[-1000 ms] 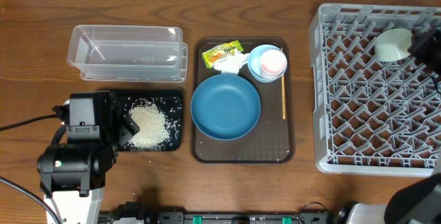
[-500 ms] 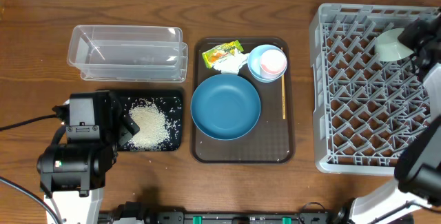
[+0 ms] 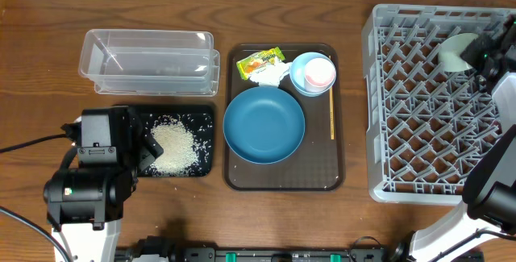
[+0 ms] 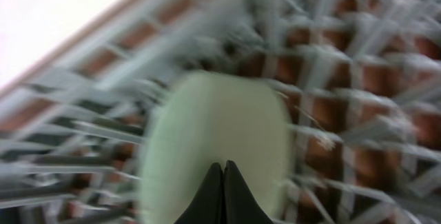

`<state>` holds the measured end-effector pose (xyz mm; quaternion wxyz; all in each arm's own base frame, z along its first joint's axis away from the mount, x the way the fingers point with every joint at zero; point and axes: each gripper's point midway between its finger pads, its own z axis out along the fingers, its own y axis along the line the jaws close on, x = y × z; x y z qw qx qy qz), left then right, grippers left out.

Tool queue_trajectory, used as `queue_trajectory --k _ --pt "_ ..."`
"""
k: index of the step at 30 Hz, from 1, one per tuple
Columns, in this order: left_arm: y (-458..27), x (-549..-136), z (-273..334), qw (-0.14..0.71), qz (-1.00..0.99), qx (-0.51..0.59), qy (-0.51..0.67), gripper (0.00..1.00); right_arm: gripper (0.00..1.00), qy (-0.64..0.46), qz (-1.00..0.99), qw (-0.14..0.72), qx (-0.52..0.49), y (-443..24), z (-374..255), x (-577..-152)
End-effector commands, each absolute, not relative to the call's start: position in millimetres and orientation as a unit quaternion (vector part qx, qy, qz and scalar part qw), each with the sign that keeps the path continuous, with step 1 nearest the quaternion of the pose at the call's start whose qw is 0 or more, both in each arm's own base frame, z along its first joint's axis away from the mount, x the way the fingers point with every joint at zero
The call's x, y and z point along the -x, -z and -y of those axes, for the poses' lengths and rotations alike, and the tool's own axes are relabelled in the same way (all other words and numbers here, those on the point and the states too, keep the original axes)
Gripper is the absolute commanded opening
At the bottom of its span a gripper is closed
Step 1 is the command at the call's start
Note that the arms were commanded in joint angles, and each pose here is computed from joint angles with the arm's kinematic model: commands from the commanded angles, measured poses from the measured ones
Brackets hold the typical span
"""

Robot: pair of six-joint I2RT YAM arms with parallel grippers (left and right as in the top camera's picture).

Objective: Sort waste into correct bins and load items into the dishwasher rack
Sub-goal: 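Lower the green bowl into the rack's far corner and release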

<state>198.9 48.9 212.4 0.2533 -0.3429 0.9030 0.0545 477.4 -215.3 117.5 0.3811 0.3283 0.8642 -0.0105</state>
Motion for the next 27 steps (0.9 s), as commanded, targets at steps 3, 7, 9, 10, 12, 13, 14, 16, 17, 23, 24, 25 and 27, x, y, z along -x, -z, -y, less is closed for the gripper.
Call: queue_trajectory --k 3,7,9,10,12,13,14,16,17,23,24,25,27 --pt "-217 -199 -52 0.259 -0.900 0.346 -0.059 0.93 0.01 0.103 -0.825 0.367 -0.417 -134 248 -443" --pt "-217 -199 -52 0.259 -0.900 0.346 -0.059 0.93 0.01 0.110 -0.807 0.397 -0.424 -172 248 -435" --pt "-217 -199 -52 0.259 -0.900 0.346 -0.059 0.93 0.06 0.100 -0.801 0.416 -0.418 -191 244 -435" --pt "-217 -199 -52 0.259 -0.900 0.346 -0.059 0.93 0.10 0.087 -0.799 0.429 -0.412 -203 238 -436" --pt "-217 -199 -52 0.259 -0.900 0.346 -0.059 0.93 0.17 0.051 -0.801 0.447 -0.395 -217 225 -441" --pt "-217 -199 -52 0.259 -0.900 0.346 -0.059 0.93 0.19 0.029 -0.803 0.454 -0.384 -224 217 -445" --pt "-217 -199 -52 0.259 -0.900 0.346 -0.059 0.93 0.27 0.003 -0.806 0.460 -0.371 -229 208 -449" --pt "-217 -199 -52 0.259 -0.900 0.345 -0.059 0.93 0.52 -0.053 -0.813 0.463 -0.350 -234 188 -456" --pt "-217 -199 -52 0.259 -0.900 0.346 -0.059 0.93 0.75 -0.081 -0.817 0.462 -0.336 -234 178 -459" --pt "-217 -199 -52 0.259 -0.900 0.346 -0.059 0.93 0.99 -0.198 -0.836 0.427 -0.283 -228 132 -463" --pt "-217 -199 -52 0.259 -0.900 0.346 -0.059 0.93 0.99 -0.220 -0.837 0.420 -0.273 -228 123 -462" --pt "-217 -199 -52 0.259 -0.900 0.346 -0.059 0.93 0.99 -0.251 -0.837 0.413 -0.256 -231 110 -462" --pt "-217 -199 -52 0.259 -0.900 0.346 -0.059 0.93 0.99 -0.311 -0.835 0.406 -0.201 -240 82 -460"
